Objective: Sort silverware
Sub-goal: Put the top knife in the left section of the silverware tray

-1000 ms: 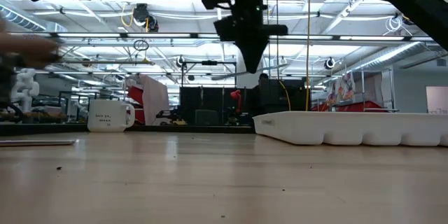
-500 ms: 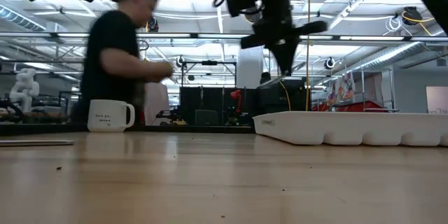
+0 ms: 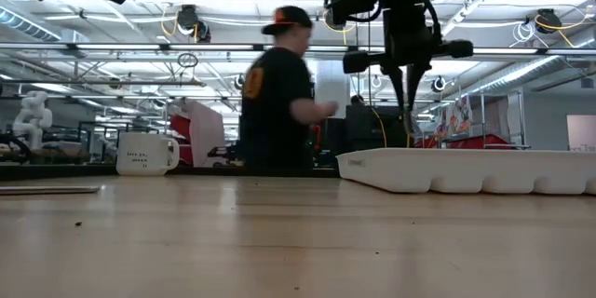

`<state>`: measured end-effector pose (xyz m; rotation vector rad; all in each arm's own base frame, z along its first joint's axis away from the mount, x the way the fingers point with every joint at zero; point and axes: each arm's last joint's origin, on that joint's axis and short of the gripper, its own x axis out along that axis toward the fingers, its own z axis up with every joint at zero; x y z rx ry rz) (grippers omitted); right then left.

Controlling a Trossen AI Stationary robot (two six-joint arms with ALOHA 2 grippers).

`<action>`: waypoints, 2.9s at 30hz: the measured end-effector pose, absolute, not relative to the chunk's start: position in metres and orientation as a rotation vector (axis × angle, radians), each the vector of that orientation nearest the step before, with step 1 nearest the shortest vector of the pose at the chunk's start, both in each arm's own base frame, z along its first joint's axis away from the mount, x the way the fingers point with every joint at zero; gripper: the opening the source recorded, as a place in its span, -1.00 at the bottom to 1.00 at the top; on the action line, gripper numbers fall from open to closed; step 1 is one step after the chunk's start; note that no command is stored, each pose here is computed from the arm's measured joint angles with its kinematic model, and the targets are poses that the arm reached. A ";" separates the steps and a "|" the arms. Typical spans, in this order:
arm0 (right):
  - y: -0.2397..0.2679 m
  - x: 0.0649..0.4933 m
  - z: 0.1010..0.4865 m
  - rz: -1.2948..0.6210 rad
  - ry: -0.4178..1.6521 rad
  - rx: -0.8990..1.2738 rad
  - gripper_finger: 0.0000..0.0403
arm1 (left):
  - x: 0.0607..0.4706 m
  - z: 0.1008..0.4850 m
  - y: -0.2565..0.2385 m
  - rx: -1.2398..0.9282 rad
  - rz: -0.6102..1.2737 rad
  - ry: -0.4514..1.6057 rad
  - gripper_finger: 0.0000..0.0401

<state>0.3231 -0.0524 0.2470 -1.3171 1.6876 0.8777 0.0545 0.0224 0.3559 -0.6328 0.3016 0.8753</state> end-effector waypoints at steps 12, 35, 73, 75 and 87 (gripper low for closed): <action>-0.042 0.337 0.236 0.955 1.535 -1.325 -1.00 | 0.054 0.356 0.023 -0.630 0.881 0.299 -0.95; -0.041 0.361 0.184 1.085 1.460 -1.237 -1.00 | 0.054 0.356 0.023 -0.625 0.886 0.298 -0.95; -0.051 0.361 0.251 0.183 1.498 -0.923 -0.18 | 0.084 0.356 0.016 -0.721 0.534 0.470 -0.95; -0.053 0.361 0.272 0.091 1.444 -0.856 -0.18 | 0.096 0.351 0.015 -0.744 0.476 0.566 -0.95; -0.054 0.335 0.363 -0.207 1.137 -0.466 -0.17 | 0.175 0.292 -0.022 -0.606 0.244 1.291 -0.60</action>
